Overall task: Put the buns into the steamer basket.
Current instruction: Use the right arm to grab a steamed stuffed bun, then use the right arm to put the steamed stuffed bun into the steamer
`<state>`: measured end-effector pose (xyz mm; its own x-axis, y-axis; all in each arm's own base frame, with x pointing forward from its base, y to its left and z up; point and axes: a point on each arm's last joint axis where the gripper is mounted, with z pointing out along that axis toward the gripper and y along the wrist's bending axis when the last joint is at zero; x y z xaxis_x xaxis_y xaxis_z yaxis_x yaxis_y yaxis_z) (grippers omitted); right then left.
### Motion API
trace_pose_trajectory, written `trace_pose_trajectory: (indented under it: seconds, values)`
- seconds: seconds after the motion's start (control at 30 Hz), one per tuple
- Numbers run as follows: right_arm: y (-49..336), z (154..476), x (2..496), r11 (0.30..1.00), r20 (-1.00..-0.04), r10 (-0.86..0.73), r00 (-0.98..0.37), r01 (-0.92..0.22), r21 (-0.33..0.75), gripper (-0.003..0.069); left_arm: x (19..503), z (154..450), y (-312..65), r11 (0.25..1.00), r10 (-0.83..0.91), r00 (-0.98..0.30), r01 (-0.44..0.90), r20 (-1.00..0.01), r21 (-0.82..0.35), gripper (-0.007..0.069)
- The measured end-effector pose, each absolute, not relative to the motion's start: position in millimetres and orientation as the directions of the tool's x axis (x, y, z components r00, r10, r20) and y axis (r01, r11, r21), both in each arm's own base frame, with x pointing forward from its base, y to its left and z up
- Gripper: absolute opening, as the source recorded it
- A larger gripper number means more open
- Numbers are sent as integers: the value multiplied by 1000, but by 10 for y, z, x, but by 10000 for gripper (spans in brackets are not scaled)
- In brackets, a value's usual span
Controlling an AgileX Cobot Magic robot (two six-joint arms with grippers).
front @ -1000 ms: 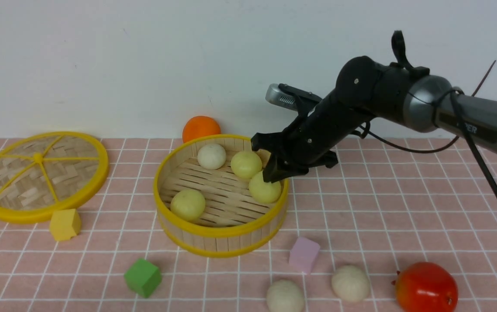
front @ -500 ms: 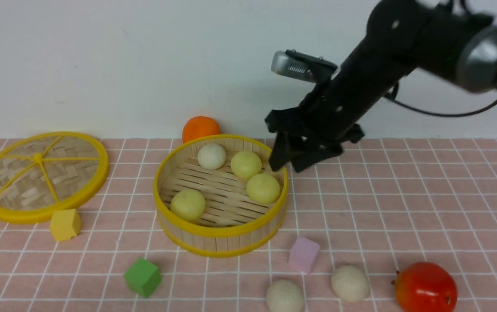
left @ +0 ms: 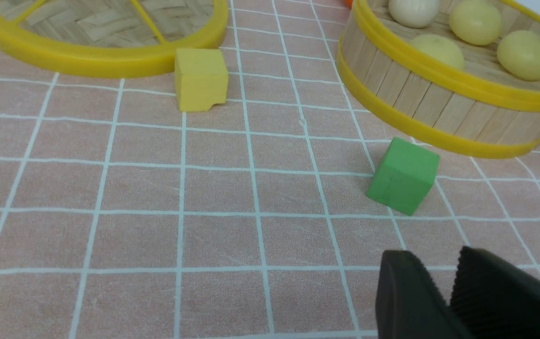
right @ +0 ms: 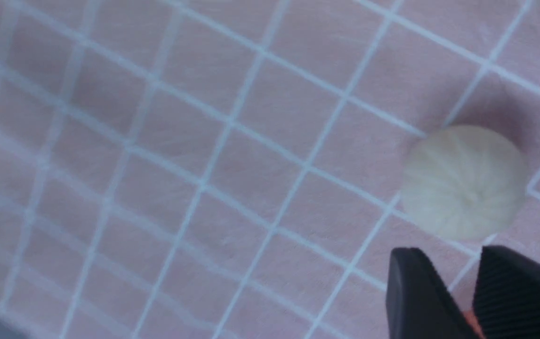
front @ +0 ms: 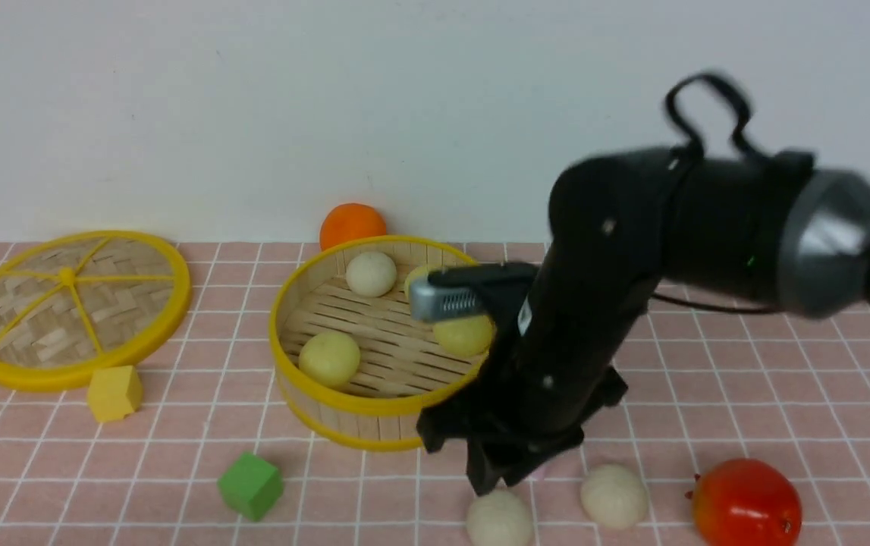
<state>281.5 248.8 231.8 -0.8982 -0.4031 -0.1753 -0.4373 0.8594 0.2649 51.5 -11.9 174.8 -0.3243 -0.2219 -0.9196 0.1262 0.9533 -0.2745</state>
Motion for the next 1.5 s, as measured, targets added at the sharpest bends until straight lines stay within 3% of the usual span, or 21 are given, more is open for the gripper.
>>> trace_pose_trajectory:
  seconds: [0.43, 0.63, 0.77, 0.87, 0.93, 1.5]
  values:
    - [2537, 1838, 2949, 884, -110, -413, -904, -427, 190, 248, 515, 1748, -119, 953, -222, -324, 126, -920, -275, 222]
    - [2536, 1792, 2973, 883, -116, -421, -899, -436, 172, 234, 515, 1748, -119, 953, -222, -324, 126, -920, -275, 227]
    - [2546, 1791, 2982, 880, -129, -423, -897, -440, 177, 160, 515, 1748, -119, 953, -222, -324, 126, -920, -275, 232]
    - [2556, 1793, 2980, 876, -132, -426, -895, -444, 187, 33, 515, 1748, -119, 953, -222, -324, 126, -920, -275, 237]
    - [2557, 1794, 2979, 871, -134, -436, -890, -455, 187, 14, 515, 1748, -119, 953, -222, -324, 126, -920, -275, 237]
    - [2638, 2419, 3043, 808, -282, -481, -830, -544, 224, 15, 515, 1748, -119, 953, -222, -324, 126, -920, -275, 237]
